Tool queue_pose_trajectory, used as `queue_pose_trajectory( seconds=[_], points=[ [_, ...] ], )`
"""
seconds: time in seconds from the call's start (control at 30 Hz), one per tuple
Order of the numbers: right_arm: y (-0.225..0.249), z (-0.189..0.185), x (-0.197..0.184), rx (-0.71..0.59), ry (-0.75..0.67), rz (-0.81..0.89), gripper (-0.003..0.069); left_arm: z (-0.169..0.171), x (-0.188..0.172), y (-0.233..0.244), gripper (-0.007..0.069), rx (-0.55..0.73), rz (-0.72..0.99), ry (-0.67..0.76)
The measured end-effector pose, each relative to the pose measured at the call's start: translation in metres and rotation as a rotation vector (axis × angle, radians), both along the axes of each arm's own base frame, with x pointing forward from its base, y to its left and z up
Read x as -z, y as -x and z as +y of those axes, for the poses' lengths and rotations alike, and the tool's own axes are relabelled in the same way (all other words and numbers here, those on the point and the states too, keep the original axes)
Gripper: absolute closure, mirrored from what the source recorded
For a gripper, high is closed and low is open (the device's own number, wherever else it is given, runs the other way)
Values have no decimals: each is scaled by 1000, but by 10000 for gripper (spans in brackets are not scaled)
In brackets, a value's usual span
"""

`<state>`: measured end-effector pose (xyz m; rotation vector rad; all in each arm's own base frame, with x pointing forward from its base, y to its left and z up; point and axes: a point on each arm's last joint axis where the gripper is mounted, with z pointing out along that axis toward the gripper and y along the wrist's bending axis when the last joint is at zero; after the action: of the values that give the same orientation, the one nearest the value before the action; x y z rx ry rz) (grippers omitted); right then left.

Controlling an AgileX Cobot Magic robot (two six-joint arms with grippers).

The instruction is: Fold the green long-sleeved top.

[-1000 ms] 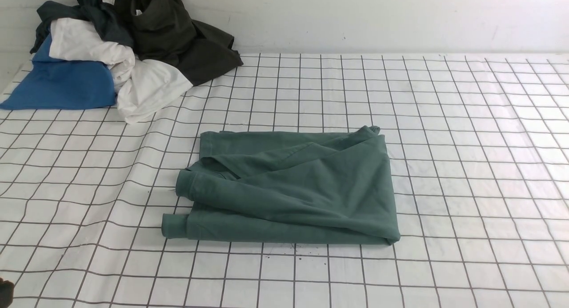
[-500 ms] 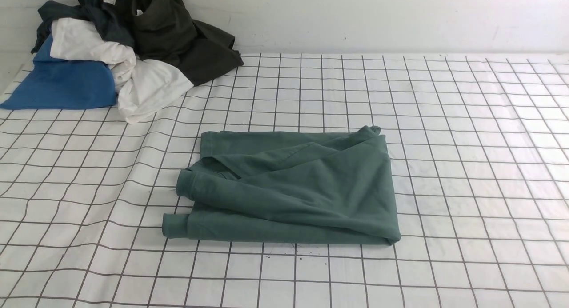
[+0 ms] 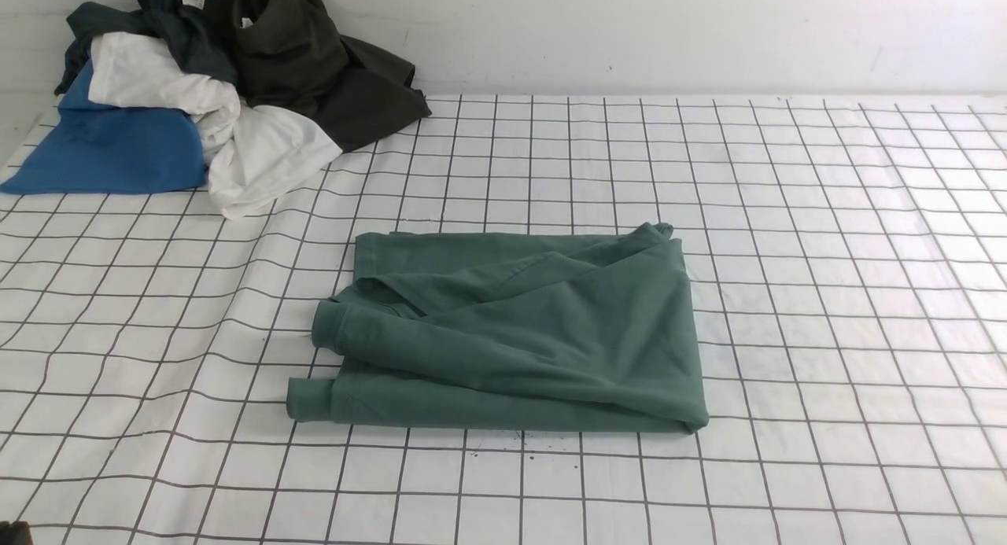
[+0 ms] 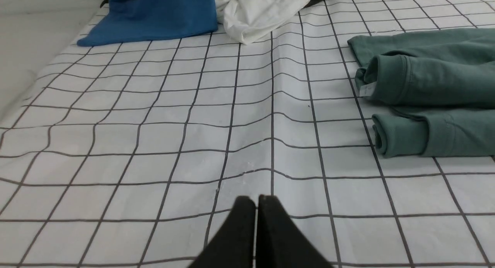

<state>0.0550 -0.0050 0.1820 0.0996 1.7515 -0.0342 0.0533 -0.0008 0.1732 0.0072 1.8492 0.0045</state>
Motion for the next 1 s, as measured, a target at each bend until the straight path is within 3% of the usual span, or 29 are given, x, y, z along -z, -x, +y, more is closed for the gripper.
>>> queue_pose_trajectory(
  seconds=[1.0],
  points=[
    [0, 0, 0, 0, 0, 0, 673, -1, 0, 0, 632, 3, 5, 36]
  ],
)
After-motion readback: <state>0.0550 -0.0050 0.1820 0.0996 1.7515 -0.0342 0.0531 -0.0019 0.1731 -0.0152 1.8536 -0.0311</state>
